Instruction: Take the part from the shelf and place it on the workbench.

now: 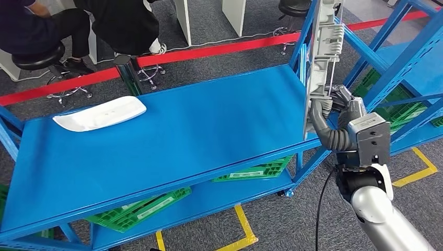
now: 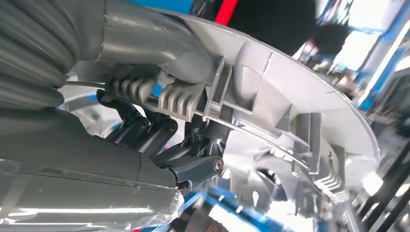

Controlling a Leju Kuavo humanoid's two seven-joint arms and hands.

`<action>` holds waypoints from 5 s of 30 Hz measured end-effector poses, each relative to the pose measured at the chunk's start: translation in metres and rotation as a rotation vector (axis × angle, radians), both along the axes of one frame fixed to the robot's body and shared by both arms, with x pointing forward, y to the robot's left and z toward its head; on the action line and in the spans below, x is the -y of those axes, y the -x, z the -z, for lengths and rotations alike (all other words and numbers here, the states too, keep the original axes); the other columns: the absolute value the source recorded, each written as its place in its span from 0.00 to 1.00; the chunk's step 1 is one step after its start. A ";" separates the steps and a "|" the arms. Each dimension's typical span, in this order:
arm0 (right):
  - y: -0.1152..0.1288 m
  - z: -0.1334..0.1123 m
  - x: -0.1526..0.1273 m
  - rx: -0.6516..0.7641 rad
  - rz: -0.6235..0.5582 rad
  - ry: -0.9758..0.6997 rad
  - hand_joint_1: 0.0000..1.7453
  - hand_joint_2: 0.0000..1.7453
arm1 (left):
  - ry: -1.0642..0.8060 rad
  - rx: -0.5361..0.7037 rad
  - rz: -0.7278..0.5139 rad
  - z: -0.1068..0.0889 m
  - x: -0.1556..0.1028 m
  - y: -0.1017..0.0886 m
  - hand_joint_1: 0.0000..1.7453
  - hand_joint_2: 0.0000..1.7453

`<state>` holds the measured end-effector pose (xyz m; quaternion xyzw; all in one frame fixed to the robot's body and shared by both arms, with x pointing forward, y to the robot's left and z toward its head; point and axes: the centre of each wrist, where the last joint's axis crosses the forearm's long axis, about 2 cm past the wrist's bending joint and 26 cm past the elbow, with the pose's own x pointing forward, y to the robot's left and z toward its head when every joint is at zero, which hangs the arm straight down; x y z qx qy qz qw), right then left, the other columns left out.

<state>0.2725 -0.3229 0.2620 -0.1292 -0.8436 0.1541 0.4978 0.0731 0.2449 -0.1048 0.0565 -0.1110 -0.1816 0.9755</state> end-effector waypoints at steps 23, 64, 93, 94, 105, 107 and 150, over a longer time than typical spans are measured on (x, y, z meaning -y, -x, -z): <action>0.029 -0.034 -0.049 0.032 -0.506 -0.177 1.00 1.00 | 0.004 -0.002 -0.002 0.000 0.000 0.000 0.00 1.00; 0.096 -0.002 -0.106 0.205 -0.696 -0.419 1.00 1.00 | -0.085 0.031 -0.099 0.002 -0.046 -0.001 0.00 1.00; 0.087 0.019 -0.105 0.180 -0.565 -0.460 1.00 1.00 | -0.083 -0.006 -0.142 0.002 -0.045 -0.003 0.00 1.00; 0.087 0.019 -0.105 0.176 -0.565 -0.461 1.00 1.00 | -0.081 -0.006 -0.140 0.002 -0.045 -0.003 0.00 1.00; 0.087 0.019 -0.107 0.176 -0.563 -0.471 1.00 1.00 | -0.066 -0.008 -0.136 0.002 -0.038 -0.002 0.00 1.00; 0.087 0.019 -0.108 0.175 -0.562 -0.474 1.00 1.00 | -0.066 -0.008 -0.134 0.002 -0.038 -0.002 0.00 1.00; 0.092 0.023 -0.098 0.169 -0.556 -0.540 1.00 1.00 | -0.065 0.006 -0.094 0.001 -0.031 -0.005 0.00 1.00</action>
